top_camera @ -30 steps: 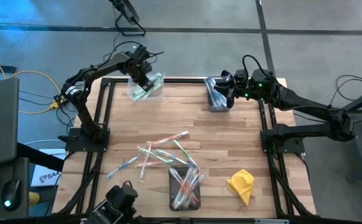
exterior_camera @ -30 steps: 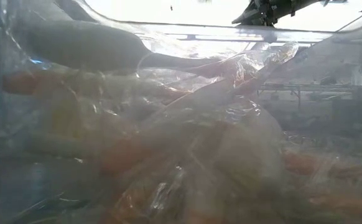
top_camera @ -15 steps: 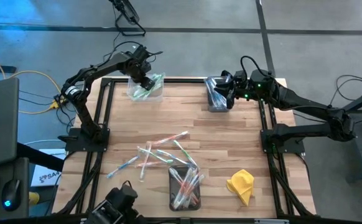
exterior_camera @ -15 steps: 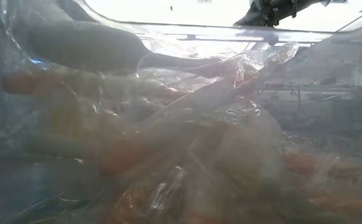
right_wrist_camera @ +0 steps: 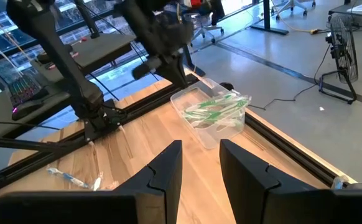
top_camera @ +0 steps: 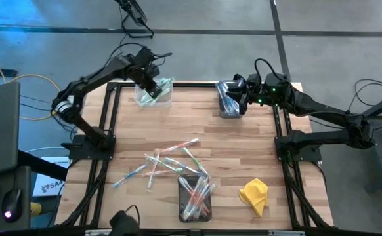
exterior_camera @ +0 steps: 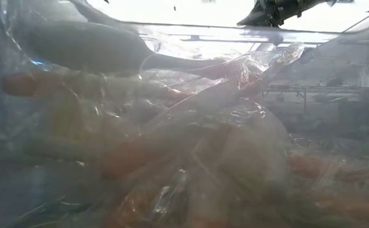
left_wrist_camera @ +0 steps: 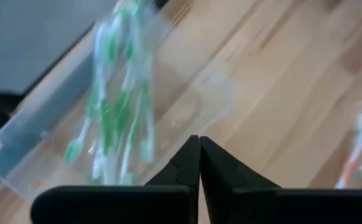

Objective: Pick & Place Toothbrushes
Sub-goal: Put the orange toothbrush into the bottom black bin

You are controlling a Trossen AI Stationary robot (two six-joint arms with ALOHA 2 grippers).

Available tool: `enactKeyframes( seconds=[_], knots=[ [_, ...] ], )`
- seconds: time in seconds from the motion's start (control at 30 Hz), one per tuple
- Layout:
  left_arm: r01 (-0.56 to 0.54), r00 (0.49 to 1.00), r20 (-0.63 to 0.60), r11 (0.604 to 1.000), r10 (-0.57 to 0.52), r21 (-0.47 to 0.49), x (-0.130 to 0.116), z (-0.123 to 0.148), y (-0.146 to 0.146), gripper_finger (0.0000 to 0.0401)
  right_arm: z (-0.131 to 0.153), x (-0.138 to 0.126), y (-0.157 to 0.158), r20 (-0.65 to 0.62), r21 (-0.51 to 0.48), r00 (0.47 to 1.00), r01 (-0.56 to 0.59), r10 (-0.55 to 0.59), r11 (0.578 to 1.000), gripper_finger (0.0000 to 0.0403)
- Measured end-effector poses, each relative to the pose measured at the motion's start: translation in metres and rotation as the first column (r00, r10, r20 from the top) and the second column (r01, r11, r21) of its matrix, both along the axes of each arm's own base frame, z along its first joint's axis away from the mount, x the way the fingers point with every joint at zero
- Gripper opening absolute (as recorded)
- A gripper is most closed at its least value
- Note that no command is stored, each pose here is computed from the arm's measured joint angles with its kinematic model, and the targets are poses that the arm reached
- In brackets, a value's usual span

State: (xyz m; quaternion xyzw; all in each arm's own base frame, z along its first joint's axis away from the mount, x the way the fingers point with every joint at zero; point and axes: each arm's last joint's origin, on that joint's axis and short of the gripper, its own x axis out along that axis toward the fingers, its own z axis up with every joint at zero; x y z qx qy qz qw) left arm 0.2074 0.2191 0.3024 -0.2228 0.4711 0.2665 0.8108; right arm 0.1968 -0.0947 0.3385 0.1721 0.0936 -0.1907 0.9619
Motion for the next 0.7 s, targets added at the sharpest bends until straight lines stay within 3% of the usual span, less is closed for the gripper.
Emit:
enactKeyframes(
  seconds=[0.2, 0.37, 0.53, 0.7],
  knots=[
    [0.014, 0.987, 0.156, 0.998, -0.023, 0.060, 0.021, 0.025, -0.032, 0.0016, 0.000, 0.000, 0.000, -0.001, 0.001, 1.000, -0.002, 0.002, 1.000, 0.0100],
    [0.061, 0.966, 0.248, 0.997, -0.070, 0.043, 0.048, 0.032, -0.064, 0.0017, 0.000, 0.000, 0.000, 0.000, 0.002, 1.000, -0.005, 0.005, 1.000, 0.0100],
    [0.161, 0.949, 0.266, 0.985, -0.172, 0.061, 0.065, 0.034, -0.094, 0.0017, 0.000, 0.000, 0.000, -0.001, 0.001, 1.000, 0.001, -0.001, 1.000, 0.0100],
    [0.175, 0.954, 0.226, 0.977, -0.198, 0.119, 0.073, 0.033, -0.112, 0.0017, 0.000, 0.000, 0.000, 0.001, 0.007, 1.000, 0.001, -0.001, 1.000, 0.0100]
  ],
)
